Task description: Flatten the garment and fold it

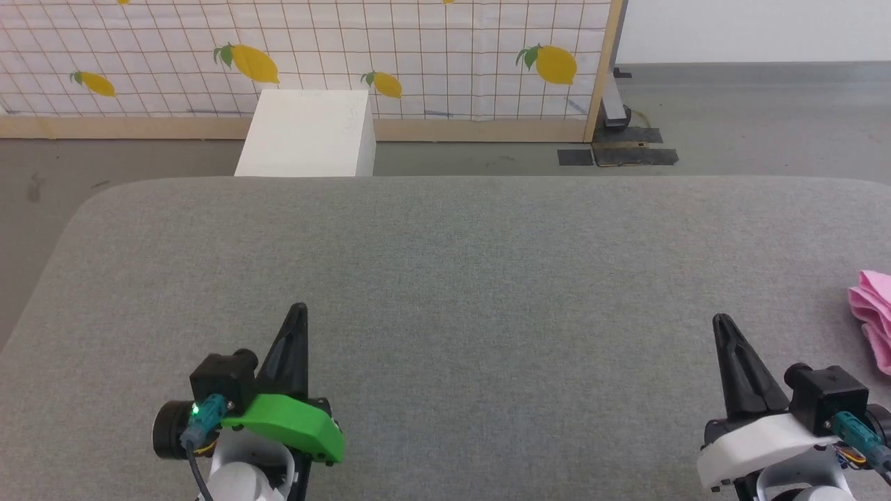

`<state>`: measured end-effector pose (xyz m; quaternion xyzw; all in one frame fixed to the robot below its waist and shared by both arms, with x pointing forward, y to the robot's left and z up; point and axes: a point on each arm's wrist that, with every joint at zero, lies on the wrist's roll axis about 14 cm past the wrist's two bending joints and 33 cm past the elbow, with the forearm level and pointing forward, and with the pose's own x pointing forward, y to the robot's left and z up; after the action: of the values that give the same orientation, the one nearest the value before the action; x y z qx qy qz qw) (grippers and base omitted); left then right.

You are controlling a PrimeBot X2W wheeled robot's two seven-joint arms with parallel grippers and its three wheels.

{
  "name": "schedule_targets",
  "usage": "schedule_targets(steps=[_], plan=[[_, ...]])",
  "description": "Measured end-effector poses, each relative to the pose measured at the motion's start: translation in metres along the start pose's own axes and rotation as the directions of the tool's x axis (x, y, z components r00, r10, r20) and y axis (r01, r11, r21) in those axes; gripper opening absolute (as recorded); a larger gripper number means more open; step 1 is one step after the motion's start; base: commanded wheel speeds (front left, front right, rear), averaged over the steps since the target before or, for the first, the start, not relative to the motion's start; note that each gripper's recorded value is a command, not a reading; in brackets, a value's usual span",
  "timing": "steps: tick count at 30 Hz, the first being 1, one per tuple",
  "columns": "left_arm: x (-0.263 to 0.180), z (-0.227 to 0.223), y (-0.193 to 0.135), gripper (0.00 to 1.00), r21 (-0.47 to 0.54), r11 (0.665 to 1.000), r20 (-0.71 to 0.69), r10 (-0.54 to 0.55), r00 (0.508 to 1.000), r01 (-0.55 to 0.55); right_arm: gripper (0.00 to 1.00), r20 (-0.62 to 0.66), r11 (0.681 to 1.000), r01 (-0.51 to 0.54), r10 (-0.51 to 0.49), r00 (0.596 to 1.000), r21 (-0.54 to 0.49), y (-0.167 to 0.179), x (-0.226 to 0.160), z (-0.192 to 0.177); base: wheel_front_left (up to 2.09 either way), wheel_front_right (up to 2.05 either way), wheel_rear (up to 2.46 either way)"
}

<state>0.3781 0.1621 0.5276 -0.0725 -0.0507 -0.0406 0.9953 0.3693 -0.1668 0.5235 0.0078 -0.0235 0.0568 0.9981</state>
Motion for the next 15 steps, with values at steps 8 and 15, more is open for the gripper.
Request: schedule_targets(steps=[8,15], plan=[[-0.0002,-0.0003,-0.0006,0.0,0.029,1.0,-0.012,-0.003,1.0,0.004,0.0,-0.007,1.0,-0.002,0.002,1.0,-0.005,0.0006,-0.0001,-0.0005,0.0,0.0,0.0],[0.0006,0.0019,0.0001,0.0,0.04,0.999,-0.011,0.002,1.0,-0.001,0.0,-0.016,1.0,-0.003,0.003,1.0,-0.008,0.001,-0.0006,-0.0015,0.0,0.0,0.0]])
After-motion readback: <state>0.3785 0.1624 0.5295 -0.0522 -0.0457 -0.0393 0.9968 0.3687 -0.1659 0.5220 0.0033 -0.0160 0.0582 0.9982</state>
